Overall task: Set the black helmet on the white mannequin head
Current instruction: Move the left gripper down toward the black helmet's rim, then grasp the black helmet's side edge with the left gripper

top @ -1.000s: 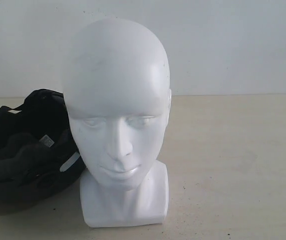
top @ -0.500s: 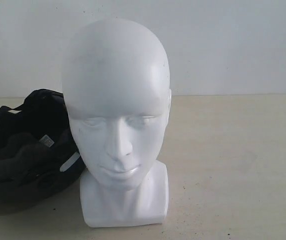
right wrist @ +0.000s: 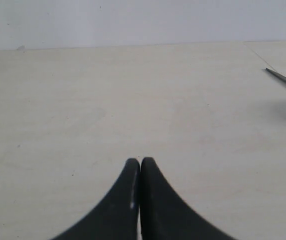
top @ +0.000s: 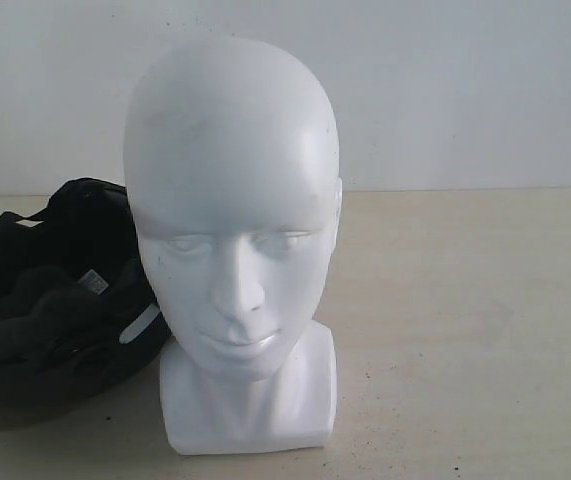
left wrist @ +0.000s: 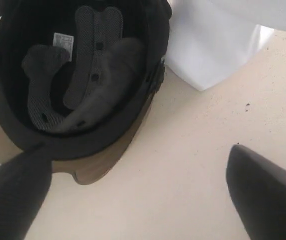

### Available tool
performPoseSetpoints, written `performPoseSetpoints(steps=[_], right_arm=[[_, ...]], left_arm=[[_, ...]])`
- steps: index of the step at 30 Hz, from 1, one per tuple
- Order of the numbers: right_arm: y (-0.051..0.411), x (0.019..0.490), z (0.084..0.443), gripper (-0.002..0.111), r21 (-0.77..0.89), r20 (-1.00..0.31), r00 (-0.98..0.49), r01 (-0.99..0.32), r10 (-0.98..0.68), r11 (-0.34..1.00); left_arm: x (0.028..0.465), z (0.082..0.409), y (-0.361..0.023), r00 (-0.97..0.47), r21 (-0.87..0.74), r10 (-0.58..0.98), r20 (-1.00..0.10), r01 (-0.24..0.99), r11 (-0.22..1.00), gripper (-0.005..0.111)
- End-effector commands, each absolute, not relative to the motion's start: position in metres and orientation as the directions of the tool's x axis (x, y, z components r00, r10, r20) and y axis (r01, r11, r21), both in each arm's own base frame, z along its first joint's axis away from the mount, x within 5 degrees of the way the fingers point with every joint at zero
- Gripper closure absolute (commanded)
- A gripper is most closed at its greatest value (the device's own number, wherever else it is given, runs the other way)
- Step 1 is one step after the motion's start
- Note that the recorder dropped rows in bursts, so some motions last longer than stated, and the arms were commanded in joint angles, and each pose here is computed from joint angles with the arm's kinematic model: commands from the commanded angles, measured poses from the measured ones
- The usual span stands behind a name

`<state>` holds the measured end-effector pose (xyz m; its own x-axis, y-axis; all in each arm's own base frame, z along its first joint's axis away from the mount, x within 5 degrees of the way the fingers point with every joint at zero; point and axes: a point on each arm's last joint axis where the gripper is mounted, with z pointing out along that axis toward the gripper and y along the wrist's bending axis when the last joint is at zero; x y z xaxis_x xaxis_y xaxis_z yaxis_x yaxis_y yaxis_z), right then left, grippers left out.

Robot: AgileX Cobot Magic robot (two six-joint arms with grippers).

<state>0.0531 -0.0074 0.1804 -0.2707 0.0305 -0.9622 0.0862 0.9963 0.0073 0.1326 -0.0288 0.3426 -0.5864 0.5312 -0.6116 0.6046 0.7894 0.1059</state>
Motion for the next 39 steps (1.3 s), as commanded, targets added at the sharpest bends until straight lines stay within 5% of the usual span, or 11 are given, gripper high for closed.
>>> performPoseSetpoints(steps=[1,11,23,39], right_arm=[[-0.008,0.053,0.182,0.108,0.002,-0.966,-0.256,0.086,0.024,0.996],[-0.008,0.053,0.182,0.108,0.002,-0.966,-0.256,0.086,0.024,0.996],[-0.008,0.053,0.182,0.108,0.002,-0.966,-0.256,0.086,0.024,0.996],[-0.008,0.053,0.182,0.108,0.002,-0.966,-0.256,0.086,0.024,0.996]], left_arm=[[0.155,0.323,-0.036,-0.520,0.135,0.655,-0.548,0.719,0.682,0.017],[0.193,0.288,-0.045,-0.384,0.208,0.792,-0.475,0.826,0.525,0.021],[0.223,0.256,-0.055,-0.395,0.101,0.784,-0.480,0.862,0.496,0.021],[0.255,0.220,-0.054,-0.334,0.156,0.841,-0.426,0.888,0.432,0.021]])
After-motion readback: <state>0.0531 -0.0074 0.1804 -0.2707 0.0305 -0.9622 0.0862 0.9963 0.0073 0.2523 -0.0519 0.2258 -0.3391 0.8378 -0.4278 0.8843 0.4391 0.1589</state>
